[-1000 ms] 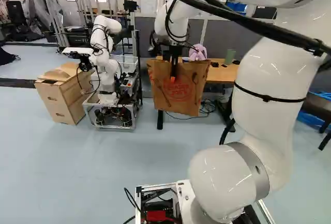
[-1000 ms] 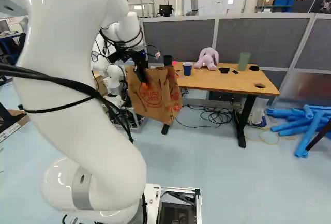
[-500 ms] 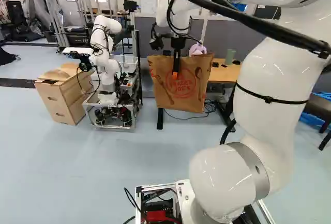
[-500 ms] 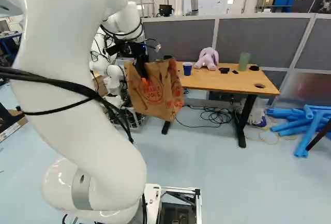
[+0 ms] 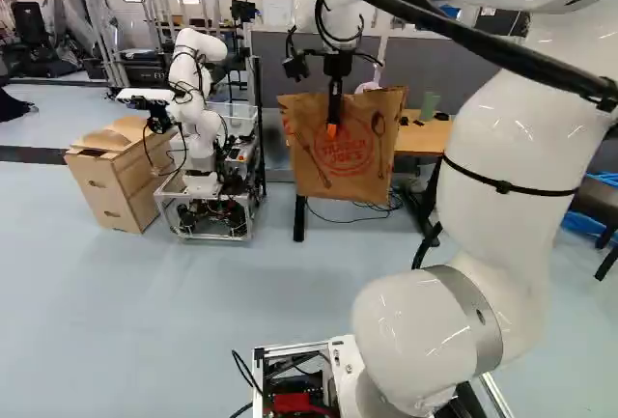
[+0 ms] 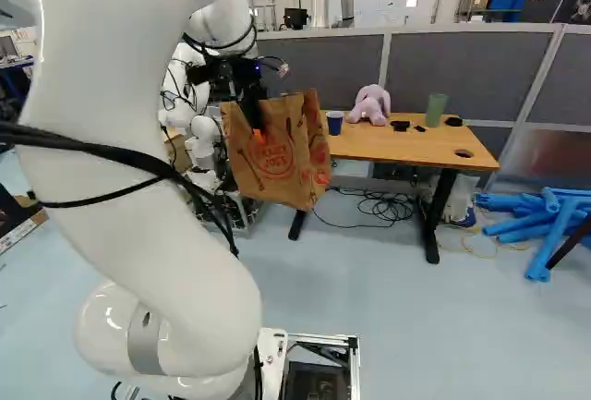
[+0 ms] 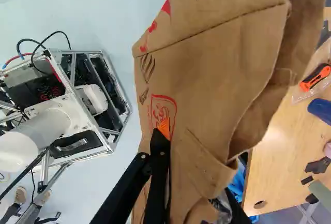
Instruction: Pick up the bag on the ground and place it on the table
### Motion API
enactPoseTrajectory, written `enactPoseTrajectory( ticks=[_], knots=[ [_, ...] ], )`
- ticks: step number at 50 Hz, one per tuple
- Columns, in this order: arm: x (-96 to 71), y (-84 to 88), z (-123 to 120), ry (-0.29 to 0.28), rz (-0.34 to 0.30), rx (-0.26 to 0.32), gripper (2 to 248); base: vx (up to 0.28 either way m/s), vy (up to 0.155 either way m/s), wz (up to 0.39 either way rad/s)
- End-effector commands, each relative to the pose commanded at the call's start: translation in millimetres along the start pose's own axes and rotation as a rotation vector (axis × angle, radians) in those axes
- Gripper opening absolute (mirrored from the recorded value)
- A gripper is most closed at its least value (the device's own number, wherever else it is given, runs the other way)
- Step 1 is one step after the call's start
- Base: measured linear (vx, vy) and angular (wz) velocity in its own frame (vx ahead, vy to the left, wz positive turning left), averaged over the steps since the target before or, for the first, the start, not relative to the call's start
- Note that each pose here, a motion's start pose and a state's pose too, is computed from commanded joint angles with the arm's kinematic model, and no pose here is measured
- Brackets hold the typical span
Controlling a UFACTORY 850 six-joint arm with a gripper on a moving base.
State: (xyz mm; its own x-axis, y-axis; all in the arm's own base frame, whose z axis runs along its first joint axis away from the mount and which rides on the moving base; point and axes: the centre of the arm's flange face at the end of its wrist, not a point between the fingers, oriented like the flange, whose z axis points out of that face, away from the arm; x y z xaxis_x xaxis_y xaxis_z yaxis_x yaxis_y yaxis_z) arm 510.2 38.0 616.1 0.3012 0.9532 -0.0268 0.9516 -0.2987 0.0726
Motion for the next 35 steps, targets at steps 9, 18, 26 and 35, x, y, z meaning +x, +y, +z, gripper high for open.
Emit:
enactPoseTrajectory(
  ticks=[9,18,26,35],
  knots=[
    [-2.4,0.2,-14,-0.007,0.004,0.013,18,0.000,0.000,0.000],
    [-4.1,-1.1,-23,-0.015,0.007,0.031,18,0.000,0.000,0.000],
    [-4.6,-1.8,-25,-0.019,0.007,0.039,18,0.000,0.000,0.000],
    [-4.6,-1.9,-25,-0.019,0.007,0.040,18,0.000,0.000,0.000]
  ],
)
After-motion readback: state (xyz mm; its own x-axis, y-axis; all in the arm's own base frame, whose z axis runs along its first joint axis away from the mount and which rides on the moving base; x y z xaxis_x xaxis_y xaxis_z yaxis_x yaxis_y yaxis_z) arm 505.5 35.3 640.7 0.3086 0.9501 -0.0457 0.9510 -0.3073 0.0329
